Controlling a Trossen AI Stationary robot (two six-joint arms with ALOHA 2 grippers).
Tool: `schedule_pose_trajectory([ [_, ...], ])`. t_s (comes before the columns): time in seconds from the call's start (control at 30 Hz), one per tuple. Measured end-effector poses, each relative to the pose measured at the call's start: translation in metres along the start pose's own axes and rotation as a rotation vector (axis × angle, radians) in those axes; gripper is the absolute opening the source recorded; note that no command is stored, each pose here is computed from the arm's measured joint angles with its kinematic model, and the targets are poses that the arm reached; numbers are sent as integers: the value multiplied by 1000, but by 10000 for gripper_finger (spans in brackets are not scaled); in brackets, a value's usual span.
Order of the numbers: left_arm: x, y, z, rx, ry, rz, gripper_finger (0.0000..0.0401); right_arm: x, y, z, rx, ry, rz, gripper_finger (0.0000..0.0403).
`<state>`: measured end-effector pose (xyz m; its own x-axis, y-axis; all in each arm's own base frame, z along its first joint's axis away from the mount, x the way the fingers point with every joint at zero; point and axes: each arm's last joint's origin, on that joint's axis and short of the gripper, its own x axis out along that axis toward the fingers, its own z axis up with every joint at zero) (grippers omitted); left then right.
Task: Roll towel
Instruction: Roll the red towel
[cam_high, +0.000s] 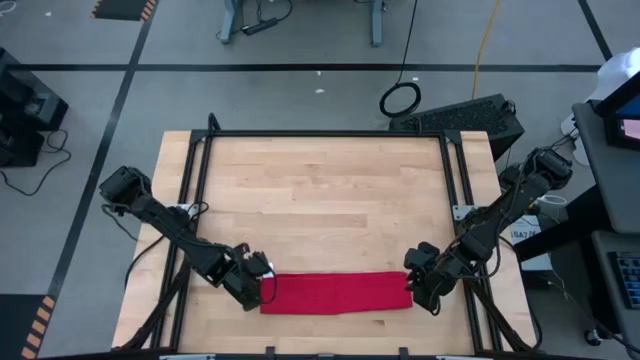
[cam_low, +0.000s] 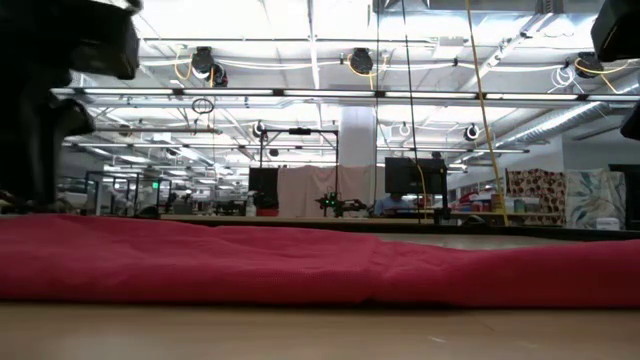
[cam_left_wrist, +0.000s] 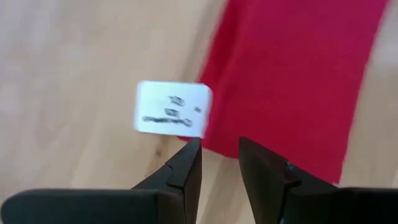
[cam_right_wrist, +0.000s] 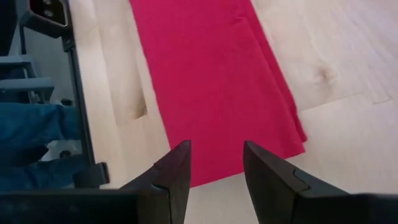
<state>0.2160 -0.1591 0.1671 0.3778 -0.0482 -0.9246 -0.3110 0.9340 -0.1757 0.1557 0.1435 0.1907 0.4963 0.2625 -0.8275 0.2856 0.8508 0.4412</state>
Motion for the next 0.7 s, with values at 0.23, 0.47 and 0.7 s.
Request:
schedule_pose_trajectory([
  [0.23,11,9,-1,13,-3,-31,111,-1,6,-6,-2,4,35,136],
  [0.47,18,17,1,3,22,-46,110,-2,7,-10,-13,10,40,136],
  [0.7,22,20,7,-3,25,-119,21,-2,8,-9,-12,8,45,136],
])
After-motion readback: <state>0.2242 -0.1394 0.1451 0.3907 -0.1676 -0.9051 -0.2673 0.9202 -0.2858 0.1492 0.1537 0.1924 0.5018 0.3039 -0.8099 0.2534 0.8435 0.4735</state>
